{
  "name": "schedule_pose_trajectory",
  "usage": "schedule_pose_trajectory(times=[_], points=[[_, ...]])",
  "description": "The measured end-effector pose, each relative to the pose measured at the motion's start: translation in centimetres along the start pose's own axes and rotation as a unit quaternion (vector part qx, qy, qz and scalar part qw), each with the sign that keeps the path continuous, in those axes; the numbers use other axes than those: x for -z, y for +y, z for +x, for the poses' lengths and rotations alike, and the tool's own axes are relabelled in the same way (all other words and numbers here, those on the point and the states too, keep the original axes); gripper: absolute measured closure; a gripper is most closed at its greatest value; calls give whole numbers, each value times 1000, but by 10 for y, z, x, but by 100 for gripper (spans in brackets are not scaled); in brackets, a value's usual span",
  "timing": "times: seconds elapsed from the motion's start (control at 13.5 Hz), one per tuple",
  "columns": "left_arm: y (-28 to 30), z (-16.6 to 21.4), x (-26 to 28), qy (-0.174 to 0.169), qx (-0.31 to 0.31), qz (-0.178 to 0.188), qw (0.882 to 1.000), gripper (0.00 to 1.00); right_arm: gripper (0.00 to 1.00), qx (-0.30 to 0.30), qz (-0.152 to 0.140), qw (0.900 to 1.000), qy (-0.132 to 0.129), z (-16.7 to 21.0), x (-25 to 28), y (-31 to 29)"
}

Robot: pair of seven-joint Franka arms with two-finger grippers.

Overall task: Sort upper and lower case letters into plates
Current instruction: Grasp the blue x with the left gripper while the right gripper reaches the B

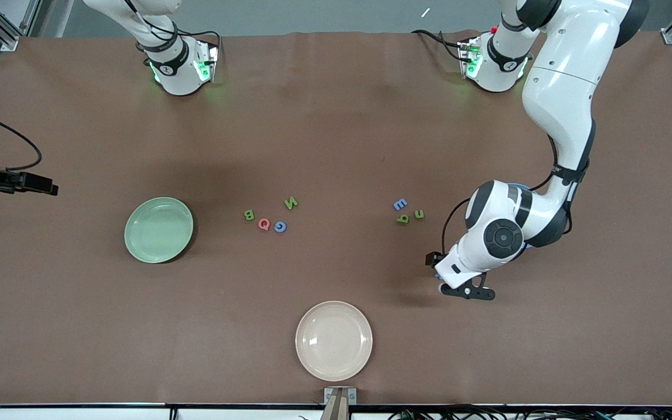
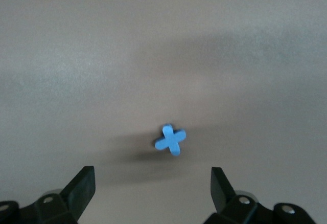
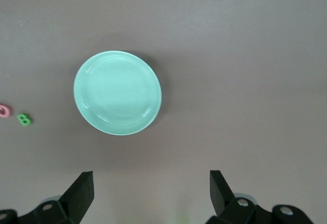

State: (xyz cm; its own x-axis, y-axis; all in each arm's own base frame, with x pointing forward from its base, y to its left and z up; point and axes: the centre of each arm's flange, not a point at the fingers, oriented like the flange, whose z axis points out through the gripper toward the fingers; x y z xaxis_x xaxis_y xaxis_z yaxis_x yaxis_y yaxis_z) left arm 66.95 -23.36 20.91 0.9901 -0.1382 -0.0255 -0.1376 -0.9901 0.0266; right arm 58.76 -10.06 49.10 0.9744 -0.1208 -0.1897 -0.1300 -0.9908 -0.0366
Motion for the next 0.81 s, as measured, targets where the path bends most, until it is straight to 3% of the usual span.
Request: schedule_pose_trajectory(times=[0.07, 0.37, 0.81], points=[[1, 1, -3, 5, 0, -2, 1000, 4, 0, -38, 12, 999, -3, 1, -3, -6], [8, 4, -15, 8, -2, -4, 1000, 23, 0, -183, 15, 983, -2, 3, -22, -69], [14, 7, -25, 9, -2, -3, 1000, 35, 0, -358, 4, 934, 14, -5, -86, -181]])
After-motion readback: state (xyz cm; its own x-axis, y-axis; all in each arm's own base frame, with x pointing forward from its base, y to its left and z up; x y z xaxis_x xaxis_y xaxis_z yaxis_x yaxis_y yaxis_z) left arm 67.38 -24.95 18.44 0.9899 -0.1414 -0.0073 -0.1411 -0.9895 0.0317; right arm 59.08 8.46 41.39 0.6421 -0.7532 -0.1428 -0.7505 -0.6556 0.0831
